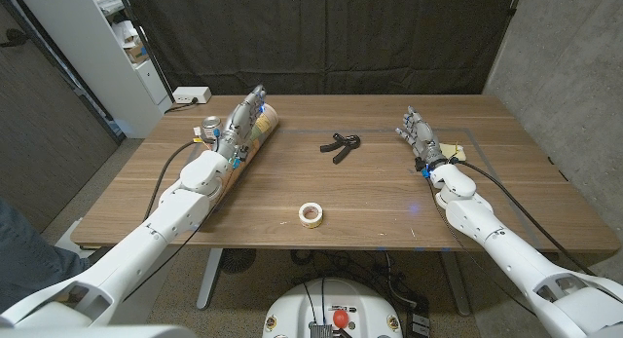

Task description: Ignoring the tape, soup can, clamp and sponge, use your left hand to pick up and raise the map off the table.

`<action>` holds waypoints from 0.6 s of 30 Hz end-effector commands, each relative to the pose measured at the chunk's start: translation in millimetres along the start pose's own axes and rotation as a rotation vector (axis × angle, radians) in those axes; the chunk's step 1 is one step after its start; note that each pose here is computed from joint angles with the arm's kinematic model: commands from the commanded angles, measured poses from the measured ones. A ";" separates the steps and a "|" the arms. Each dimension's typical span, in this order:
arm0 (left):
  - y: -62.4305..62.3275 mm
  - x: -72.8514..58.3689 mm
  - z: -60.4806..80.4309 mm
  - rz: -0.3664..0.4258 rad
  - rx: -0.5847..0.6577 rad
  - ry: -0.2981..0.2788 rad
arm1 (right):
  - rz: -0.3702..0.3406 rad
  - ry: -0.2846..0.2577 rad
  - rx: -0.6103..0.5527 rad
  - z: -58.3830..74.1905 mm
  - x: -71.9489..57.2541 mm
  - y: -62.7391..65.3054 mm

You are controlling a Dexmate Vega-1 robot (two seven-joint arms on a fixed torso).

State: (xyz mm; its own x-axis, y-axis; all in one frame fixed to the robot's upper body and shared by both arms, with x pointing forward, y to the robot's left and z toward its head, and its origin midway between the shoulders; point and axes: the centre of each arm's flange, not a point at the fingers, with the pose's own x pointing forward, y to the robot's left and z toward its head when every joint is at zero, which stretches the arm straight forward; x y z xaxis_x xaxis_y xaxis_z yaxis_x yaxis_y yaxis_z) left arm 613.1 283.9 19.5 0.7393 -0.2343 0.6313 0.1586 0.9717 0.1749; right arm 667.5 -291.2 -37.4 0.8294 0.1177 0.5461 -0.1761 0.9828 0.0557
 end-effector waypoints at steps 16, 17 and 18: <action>15.0 -12.9 26.0 0.027 0.062 -0.069 | -0.031 -0.006 0.008 3.5 3.7 -2.4; 15.0 -13.1 26.8 0.025 0.061 -0.071 | -0.031 -0.007 0.009 3.6 3.8 -2.4; 14.9 -13.3 27.4 0.025 0.061 -0.073 | -0.031 -0.007 0.007 3.6 3.9 -2.4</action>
State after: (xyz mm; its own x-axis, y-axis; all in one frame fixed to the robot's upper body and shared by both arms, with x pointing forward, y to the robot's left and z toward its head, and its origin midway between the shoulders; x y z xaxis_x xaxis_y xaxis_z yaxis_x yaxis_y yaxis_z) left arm 595.1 296.9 29.8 0.7105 -0.2137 0.6705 0.1016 0.9739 0.2028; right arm 668.6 -293.2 -34.6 0.8320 0.0912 0.5473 -0.1581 0.9845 0.0763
